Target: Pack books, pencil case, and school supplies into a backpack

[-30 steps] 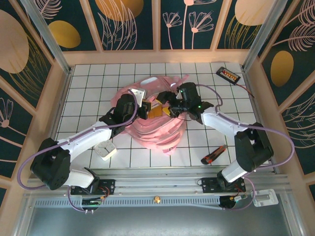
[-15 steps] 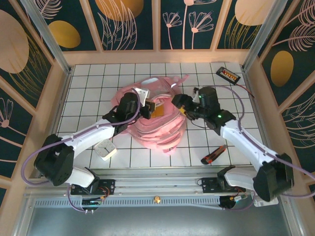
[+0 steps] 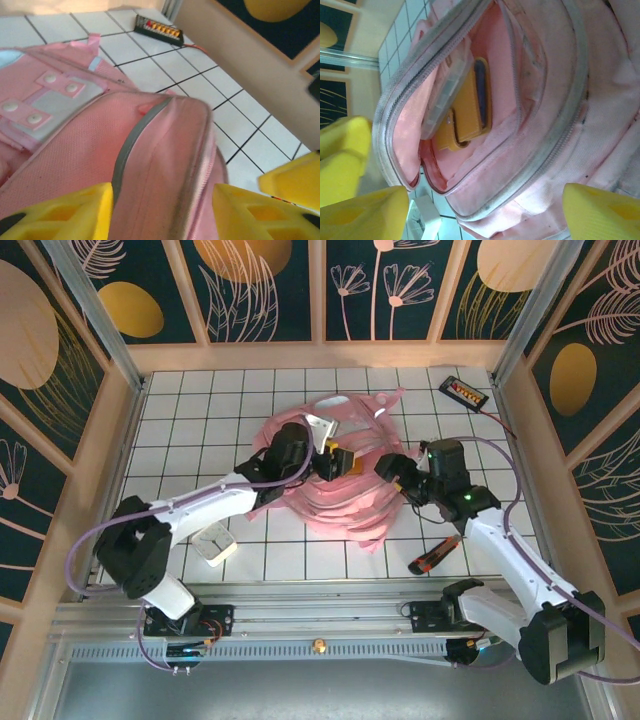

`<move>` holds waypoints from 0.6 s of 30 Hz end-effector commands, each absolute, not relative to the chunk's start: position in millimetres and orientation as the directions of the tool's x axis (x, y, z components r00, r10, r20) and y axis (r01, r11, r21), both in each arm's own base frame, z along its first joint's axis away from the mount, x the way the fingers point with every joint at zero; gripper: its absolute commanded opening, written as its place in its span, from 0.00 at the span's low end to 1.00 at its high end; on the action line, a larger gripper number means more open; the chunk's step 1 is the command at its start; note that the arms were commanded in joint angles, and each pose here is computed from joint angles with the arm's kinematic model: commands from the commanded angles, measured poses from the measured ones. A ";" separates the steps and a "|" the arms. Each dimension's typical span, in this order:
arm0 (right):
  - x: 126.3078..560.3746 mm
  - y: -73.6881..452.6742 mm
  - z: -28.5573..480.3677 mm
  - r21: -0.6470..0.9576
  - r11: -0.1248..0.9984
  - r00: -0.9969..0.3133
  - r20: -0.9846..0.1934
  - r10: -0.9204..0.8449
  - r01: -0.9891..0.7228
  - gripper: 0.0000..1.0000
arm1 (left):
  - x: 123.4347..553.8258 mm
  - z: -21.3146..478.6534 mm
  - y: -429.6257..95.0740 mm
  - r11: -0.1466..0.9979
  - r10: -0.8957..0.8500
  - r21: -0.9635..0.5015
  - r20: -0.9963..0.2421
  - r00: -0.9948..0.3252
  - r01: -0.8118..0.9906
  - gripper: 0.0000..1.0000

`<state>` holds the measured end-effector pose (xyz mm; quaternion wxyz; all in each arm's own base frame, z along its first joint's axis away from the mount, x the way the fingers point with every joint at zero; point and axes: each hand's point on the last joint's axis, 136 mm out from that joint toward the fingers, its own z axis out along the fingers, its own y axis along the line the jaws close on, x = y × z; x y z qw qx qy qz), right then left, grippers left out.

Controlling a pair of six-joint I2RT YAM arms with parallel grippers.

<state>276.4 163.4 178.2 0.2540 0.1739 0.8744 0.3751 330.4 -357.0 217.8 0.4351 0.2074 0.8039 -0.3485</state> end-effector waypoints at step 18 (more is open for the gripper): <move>257.5 168.9 175.8 0.712 0.689 -0.796 -0.336 0.503 0.135 0.74 | 346.5 177.6 -260.7 0.395 -0.443 -0.910 -0.309 -0.842 0.126 0.54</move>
